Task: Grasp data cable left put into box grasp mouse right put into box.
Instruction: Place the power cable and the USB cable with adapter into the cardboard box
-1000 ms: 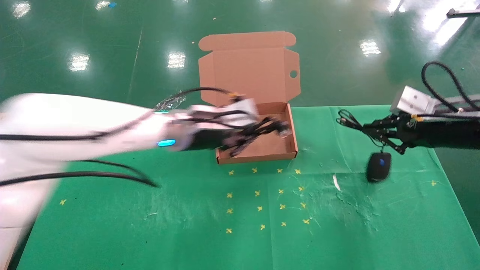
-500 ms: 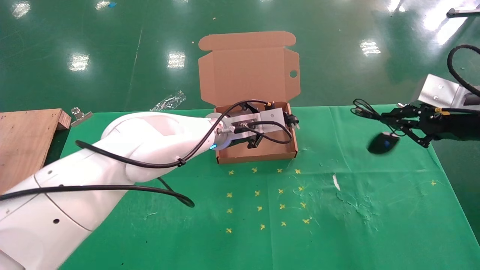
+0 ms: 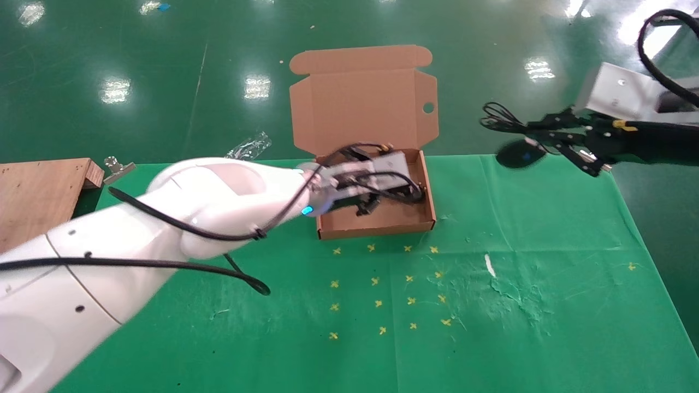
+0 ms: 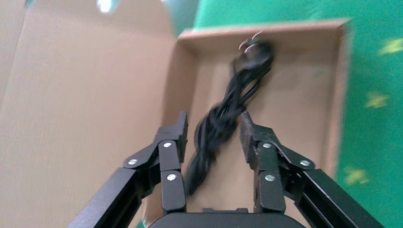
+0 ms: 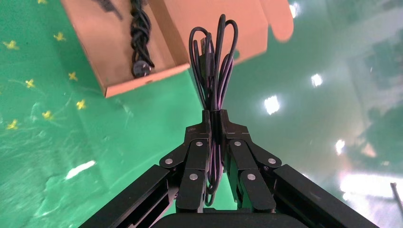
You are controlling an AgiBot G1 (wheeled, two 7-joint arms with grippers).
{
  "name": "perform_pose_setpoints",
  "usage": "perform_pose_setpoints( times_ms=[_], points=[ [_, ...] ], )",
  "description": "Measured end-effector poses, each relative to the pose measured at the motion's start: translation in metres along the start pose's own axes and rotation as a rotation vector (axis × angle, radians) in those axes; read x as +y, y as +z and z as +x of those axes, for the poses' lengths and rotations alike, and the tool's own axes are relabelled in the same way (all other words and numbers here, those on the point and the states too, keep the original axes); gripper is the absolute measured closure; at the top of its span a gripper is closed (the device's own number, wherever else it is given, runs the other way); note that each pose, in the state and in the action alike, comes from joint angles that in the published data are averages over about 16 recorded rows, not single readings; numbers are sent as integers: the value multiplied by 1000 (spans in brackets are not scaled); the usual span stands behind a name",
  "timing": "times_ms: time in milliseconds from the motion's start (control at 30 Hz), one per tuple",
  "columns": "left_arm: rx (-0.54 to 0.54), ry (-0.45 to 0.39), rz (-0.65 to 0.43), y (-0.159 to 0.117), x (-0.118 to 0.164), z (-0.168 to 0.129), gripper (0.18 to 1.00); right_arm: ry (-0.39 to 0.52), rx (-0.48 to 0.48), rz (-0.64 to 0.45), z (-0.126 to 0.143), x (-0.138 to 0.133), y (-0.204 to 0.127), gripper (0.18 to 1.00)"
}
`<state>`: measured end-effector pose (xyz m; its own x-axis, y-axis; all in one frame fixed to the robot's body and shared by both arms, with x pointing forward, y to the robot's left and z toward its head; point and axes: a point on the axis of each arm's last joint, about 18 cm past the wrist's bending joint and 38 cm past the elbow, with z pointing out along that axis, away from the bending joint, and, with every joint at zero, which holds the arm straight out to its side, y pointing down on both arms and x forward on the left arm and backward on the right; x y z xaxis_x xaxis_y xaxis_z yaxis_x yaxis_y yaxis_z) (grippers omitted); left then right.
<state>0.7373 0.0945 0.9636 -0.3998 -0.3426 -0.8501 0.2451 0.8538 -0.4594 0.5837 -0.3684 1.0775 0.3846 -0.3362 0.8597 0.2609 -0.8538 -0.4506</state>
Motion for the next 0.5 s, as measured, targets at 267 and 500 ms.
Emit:
perform_pose_setpoints(
  times_ms=[267,500],
  points=[
    [-115,-222,-97,-27,64,-67,650,-72,-41,70,0,-35,23,968],
    [-182,-361,-150,-59,113,-106,500,-99,-111,152,-11,-63,54,969]
  ],
)
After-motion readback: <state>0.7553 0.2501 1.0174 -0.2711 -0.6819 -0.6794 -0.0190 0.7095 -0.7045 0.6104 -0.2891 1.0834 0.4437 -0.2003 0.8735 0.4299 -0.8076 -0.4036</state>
